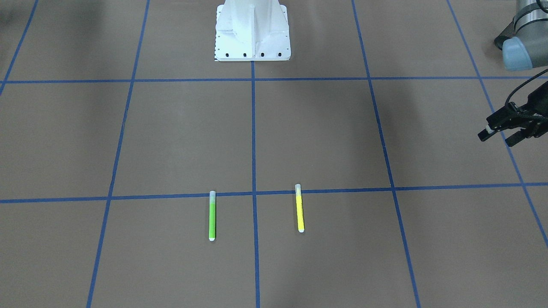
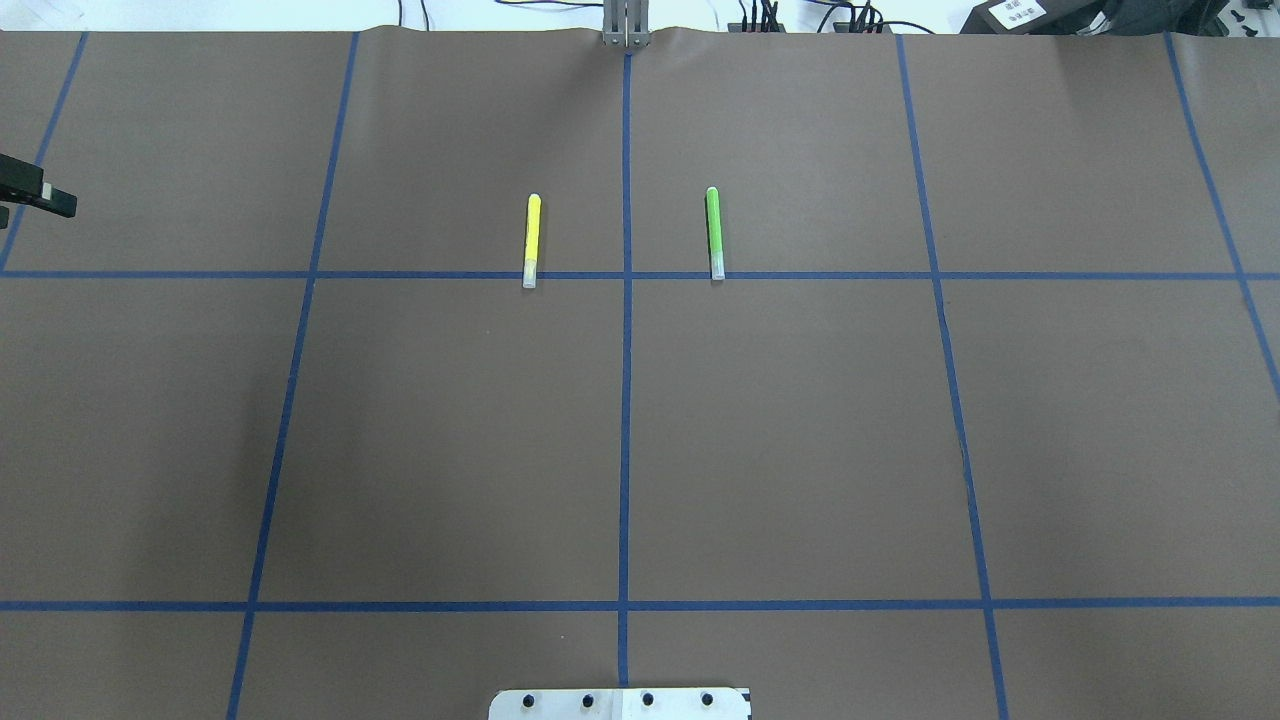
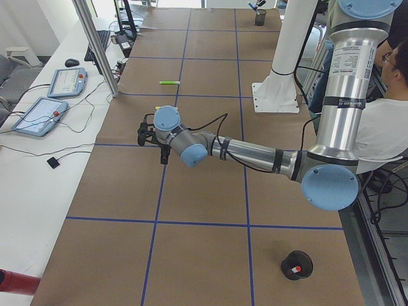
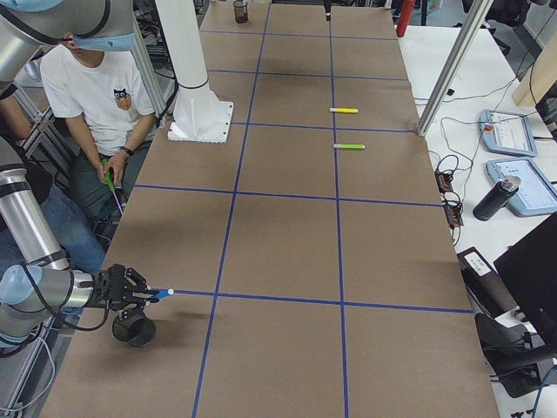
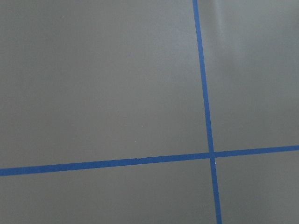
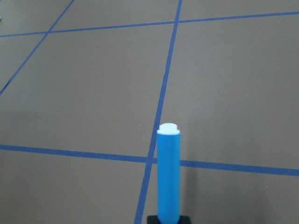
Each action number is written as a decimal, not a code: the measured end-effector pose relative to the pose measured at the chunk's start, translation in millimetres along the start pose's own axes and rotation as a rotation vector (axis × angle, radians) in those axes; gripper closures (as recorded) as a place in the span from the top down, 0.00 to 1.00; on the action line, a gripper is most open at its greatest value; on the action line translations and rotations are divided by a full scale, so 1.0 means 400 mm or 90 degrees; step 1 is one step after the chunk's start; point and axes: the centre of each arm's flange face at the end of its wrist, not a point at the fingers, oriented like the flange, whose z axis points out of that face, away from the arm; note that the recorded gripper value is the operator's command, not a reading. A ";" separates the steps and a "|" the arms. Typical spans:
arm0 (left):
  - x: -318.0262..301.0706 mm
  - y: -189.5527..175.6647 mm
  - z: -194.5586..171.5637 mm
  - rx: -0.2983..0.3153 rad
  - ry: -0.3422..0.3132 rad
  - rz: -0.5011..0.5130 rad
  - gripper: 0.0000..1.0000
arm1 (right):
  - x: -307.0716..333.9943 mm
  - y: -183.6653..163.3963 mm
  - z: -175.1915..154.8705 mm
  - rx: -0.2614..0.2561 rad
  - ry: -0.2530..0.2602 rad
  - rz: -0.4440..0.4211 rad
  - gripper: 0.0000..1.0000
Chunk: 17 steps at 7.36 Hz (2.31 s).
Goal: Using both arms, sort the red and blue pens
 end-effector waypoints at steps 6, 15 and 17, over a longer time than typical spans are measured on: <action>0.001 0.013 -0.008 0.002 0.000 -0.001 0.99 | -0.015 -0.002 -0.001 0.019 0.001 -0.005 0.00; 0.005 0.032 -0.018 0.013 -0.009 -0.015 0.99 | -0.009 0.056 -0.052 0.020 0.109 -0.016 0.00; 0.006 0.032 -0.017 0.013 -0.009 -0.015 0.99 | -0.005 0.068 -0.057 0.012 0.124 -0.020 0.00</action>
